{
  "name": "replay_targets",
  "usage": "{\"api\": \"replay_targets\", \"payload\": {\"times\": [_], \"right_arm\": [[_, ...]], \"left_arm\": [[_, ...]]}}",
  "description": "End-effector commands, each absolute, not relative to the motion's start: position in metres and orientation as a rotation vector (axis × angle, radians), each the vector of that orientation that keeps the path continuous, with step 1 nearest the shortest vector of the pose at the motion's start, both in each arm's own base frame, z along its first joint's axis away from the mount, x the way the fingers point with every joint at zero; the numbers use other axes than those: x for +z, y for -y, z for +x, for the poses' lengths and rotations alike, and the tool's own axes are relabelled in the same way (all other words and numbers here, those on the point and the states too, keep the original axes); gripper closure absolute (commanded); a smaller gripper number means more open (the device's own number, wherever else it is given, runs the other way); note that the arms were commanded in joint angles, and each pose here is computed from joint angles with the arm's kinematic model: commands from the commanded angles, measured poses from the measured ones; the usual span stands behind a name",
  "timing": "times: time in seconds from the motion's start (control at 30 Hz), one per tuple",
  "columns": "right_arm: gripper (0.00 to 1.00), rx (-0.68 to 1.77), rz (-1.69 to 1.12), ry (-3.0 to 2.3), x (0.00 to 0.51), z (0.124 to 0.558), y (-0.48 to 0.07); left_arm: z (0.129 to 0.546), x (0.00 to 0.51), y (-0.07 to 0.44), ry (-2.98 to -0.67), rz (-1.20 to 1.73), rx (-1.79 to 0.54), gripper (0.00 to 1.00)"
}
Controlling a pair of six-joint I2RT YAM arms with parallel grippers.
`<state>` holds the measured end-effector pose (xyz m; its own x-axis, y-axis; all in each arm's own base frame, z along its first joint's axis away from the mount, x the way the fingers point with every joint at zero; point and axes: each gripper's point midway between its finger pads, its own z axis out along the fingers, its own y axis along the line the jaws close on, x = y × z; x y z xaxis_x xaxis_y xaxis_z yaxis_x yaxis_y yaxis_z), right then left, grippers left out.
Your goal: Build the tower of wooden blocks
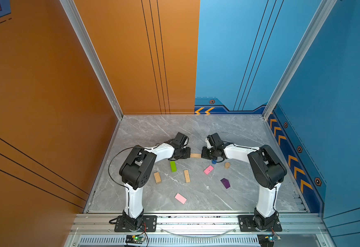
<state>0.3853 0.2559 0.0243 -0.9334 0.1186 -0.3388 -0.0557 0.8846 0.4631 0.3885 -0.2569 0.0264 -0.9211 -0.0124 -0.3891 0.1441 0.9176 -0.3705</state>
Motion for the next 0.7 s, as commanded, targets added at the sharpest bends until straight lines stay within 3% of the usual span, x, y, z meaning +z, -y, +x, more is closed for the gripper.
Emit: {"api": "replay_targets", "payload": {"times": [0.0,0.43,0.67], "right_arm": [[1.0,0.644,0.083,-2.722,0.019,0.384,-0.249],[1.0,0.619,0.098,-2.654,0.051,0.377,-0.233],[1.0,0.577,-0.009,-2.618,0.083,0.352,-0.24]], "left_arm": [[0.379,0.022,0.243,-2.741,0.081,-0.489,1.0],[0.375,0.046,0.237,-2.689,0.072,-0.481,1.0],[0.37,0.074,0.227,-2.621,0.062,-0.472,1.0]]}}
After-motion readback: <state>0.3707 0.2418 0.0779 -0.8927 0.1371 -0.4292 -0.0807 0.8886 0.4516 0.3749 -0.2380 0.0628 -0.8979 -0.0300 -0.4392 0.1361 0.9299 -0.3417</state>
